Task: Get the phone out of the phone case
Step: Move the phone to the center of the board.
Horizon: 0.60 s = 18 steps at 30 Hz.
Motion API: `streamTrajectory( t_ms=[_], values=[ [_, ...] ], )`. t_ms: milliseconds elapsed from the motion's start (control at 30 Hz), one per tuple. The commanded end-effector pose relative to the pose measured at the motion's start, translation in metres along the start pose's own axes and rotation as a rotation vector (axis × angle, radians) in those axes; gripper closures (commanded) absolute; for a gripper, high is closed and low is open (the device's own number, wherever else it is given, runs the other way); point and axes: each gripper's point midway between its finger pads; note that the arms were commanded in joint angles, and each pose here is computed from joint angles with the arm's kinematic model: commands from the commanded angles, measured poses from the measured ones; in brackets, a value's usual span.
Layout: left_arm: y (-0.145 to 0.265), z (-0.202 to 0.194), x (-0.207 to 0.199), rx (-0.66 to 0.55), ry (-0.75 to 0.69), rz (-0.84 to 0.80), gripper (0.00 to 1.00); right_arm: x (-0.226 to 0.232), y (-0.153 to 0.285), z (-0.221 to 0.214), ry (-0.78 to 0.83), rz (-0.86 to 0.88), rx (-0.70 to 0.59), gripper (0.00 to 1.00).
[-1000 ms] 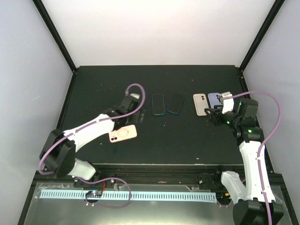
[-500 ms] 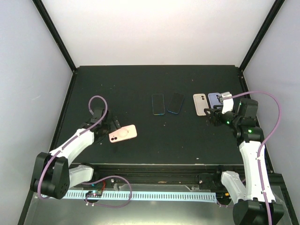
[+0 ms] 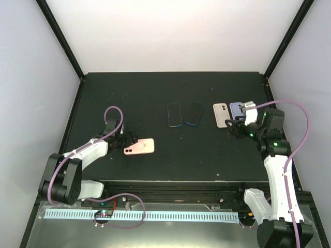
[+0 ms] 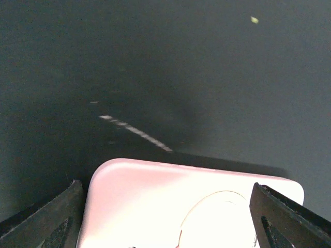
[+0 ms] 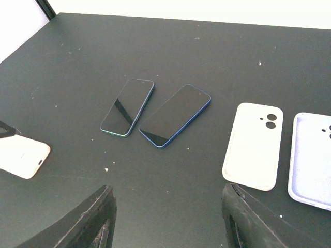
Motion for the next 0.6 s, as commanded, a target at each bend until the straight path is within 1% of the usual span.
streamTrajectory(
  t_ms=[0,100,300,367,400,433,500,567],
  values=[
    [-0.013,-0.033,-0.033,0.147,-0.089,-0.119,0.12,0.002,-0.001,0.001,0.015,0.018,-0.002,0.43],
    [-0.013,-0.040,-0.059,0.162,-0.184,-0.161,0.15,0.001,-0.002,0.000,0.012,0.018,0.002,0.43],
    [-0.012,-0.068,-0.114,0.222,-0.361,-0.237,0.16,0.001,-0.004,-0.002,0.015,0.022,0.008,0.43],
    [-0.009,-0.070,-0.130,0.223,-0.403,-0.261,0.16,0.001,-0.004,-0.003,0.019,0.027,0.009,0.43],
    [-0.005,-0.067,-0.131,0.220,-0.414,-0.248,0.16,0.002,-0.004,-0.004,0.023,0.032,0.010,0.43],
    [0.001,-0.059,-0.132,0.198,-0.428,-0.225,0.16,0.003,-0.005,-0.004,0.032,0.038,0.010,0.43],
    [0.024,-0.035,-0.134,0.105,-0.469,-0.163,0.14,0.010,-0.007,-0.005,0.070,0.089,0.013,0.41],
    [0.057,-0.015,-0.140,0.019,-0.517,-0.142,0.12,0.023,-0.008,-0.007,0.105,0.179,0.024,0.32]
  ],
)
Point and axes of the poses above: each gripper's point midway between its finger pads, its own y axis back along the fingers, its own x axis along the line the jaws close on, z = x × y, and after that the axes turned 2 degrees about y, right-handed
